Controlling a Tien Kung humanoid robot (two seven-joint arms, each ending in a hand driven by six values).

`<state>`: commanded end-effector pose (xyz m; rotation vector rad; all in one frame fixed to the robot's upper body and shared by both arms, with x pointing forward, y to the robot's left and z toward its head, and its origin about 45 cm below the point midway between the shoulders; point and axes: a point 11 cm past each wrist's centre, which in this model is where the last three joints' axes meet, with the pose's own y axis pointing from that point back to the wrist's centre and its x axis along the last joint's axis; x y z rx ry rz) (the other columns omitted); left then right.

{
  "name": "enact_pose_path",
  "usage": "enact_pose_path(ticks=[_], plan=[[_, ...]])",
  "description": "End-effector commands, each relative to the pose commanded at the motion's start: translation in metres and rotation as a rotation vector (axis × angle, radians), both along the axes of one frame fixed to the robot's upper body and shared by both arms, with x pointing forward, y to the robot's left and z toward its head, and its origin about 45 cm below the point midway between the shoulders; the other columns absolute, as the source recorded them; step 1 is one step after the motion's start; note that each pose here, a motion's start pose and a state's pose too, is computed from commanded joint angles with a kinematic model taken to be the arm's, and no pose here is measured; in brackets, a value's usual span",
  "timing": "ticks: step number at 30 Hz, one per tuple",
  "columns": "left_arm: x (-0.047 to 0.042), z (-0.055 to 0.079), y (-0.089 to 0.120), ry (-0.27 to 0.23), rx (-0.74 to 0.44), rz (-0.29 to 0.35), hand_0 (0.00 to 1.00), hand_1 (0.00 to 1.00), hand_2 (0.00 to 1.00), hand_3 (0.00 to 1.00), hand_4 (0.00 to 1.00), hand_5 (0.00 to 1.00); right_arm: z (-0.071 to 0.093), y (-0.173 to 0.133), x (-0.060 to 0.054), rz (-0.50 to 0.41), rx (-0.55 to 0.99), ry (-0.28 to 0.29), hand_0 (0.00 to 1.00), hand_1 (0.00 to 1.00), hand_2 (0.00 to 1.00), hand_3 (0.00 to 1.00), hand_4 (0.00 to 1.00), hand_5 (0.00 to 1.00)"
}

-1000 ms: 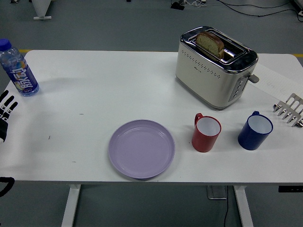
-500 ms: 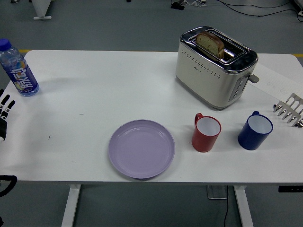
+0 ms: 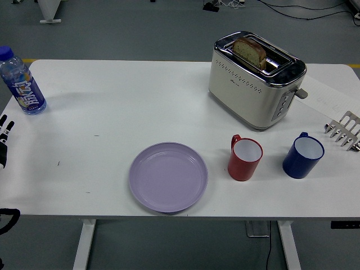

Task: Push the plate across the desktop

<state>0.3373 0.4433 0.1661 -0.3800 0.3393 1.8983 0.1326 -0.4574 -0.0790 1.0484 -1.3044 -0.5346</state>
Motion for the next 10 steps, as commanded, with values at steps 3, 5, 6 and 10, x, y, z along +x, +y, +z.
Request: enact_pose_path(ticks=[3, 5, 6, 10], plan=[[0.0005, 0.0007, -0.0002, -0.001, -0.009, -0.012, 0.915, 0.987, 0.998, 0.998, 0.649, 0.998, 0.0002, -0.0001, 0.0005, -0.001, 0.0, -0.003, 0.64, 0.609, 0.665, 0.605, 0.188, 0.11], [0.0016, 0.0023, -0.002, -0.017, -0.034, -0.025, 0.915, 0.987, 0.998, 0.998, 0.649, 0.998, 0.0003, -0.0001, 0.0008, -0.002, 0.0, -0.004, 0.64, 0.609, 0.665, 0.605, 0.188, 0.11], [0.0021, 0.0032, -0.0028, -0.024, -0.045, -0.031, 0.915, 0.987, 0.998, 0.998, 0.649, 0.998, 0.0003, -0.0001, 0.0009, -0.001, 0.0, -0.004, 0.64, 0.609, 0.665, 0.605, 0.188, 0.11], [0.0032, 0.0048, -0.0041, -0.03, -0.062, -0.041, 0.915, 0.987, 0.998, 0.998, 0.649, 0.998, 0.0003, -0.0003, 0.0007, -0.001, 0.0, -0.003, 0.64, 0.609, 0.665, 0.605, 0.188, 0.11]])
